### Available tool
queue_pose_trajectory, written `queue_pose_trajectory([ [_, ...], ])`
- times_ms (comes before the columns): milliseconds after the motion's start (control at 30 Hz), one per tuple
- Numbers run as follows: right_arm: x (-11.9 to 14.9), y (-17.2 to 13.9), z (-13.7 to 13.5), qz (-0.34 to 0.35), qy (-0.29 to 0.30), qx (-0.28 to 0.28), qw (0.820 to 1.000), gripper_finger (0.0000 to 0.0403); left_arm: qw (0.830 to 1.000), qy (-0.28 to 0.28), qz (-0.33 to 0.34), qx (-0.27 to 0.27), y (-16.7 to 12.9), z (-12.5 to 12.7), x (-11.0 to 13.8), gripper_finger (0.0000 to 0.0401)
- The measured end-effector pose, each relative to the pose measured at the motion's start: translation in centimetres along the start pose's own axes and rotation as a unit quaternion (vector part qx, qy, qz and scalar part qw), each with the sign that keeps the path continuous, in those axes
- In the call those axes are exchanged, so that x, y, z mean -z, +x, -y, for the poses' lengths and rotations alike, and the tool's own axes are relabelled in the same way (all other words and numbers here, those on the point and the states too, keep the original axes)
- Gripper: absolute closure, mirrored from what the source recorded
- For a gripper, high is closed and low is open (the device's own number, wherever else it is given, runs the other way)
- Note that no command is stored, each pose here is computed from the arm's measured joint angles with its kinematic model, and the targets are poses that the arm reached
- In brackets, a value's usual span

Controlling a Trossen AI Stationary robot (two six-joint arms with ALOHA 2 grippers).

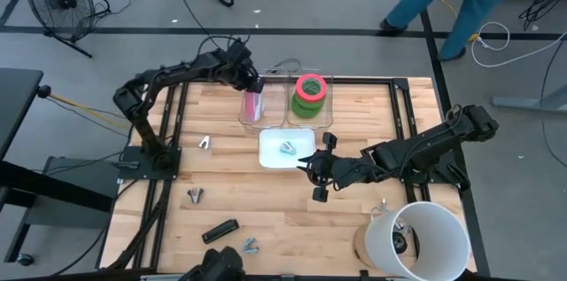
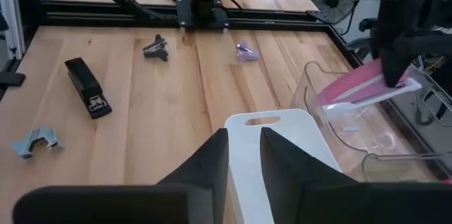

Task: Pick and place Stapler, Stapler remover, tape
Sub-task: Put the pink stapler into the left transparent bin, then put the purple staple remover into the white bin

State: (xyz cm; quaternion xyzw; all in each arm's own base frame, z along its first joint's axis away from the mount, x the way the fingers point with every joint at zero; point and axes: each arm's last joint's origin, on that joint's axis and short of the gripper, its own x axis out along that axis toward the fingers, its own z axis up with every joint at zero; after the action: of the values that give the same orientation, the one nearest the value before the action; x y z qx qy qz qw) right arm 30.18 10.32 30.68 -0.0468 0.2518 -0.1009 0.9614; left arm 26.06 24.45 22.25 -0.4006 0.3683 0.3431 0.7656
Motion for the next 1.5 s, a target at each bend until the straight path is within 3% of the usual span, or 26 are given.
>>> queue_pose_trajectory([
  [433, 0.3, 0.2, 0.5, -0.017, -0.007, 0.009, 1.0, 0.0321, 0.999, -0.032, -0.02, 0.016, 1.0, -0.6, -0.1, 0.0272],
  [500, 0.3, 0.3, 0.6, -0.02, -0.005, 0.011, 1.0, 0.0321, 0.999, -0.032, -0.02, 0.018, 1.0, -0.6, -0.1, 0.0238],
  [633, 0.3, 0.3, 0.6, -0.021, -0.005, 0.012, 1.0, 0.0321, 0.999, -0.03, -0.015, 0.021, 0.9, -0.5, -0.2, 0.0132],
  [733, 0.4, 0.3, 0.7, -0.022, -0.004, 0.013, 1.0, 0.0321, 0.999, -0.027, -0.005, 0.026, 0.9, -0.4, -0.4, 0.0086],
  [867, 0.6, 0.4, 0.7, -0.024, -0.006, 0.014, 1.0, 0.0321, 0.999, -0.023, 0.013, 0.028, 0.9, -0.4, -0.7, 0.0067],
  [1067, 1.5, 1.1, 1.0, -0.027, -0.018, 0.02, 0.999, 0.0321, 0.998, 0.023, -0.004, 0.056, -0.7, 0.3, -2.0, 0.0075],
  [1267, 1.6, 1.3, 1.3, -0.033, -0.013, 0.023, 0.999, 0.0321, 0.985, 0.132, -0.109, -0.005, -4.6, 1.4, -1.9, 0.0095],
  [1367, 1.7, 1.3, 1.3, -0.039, -0.015, 0.021, 0.999, 0.0321, 0.961, 0.184, -0.188, -0.08, -6.6, 2.0, -0.5, 0.0106],
  [1500, 1.9, 1.3, 1.4, -0.049, -0.012, 0.024, 0.998, 0.0321, 0.932, 0.209, -0.257, -0.15, -8.1, 2.9, 2.5, 0.0114],
])
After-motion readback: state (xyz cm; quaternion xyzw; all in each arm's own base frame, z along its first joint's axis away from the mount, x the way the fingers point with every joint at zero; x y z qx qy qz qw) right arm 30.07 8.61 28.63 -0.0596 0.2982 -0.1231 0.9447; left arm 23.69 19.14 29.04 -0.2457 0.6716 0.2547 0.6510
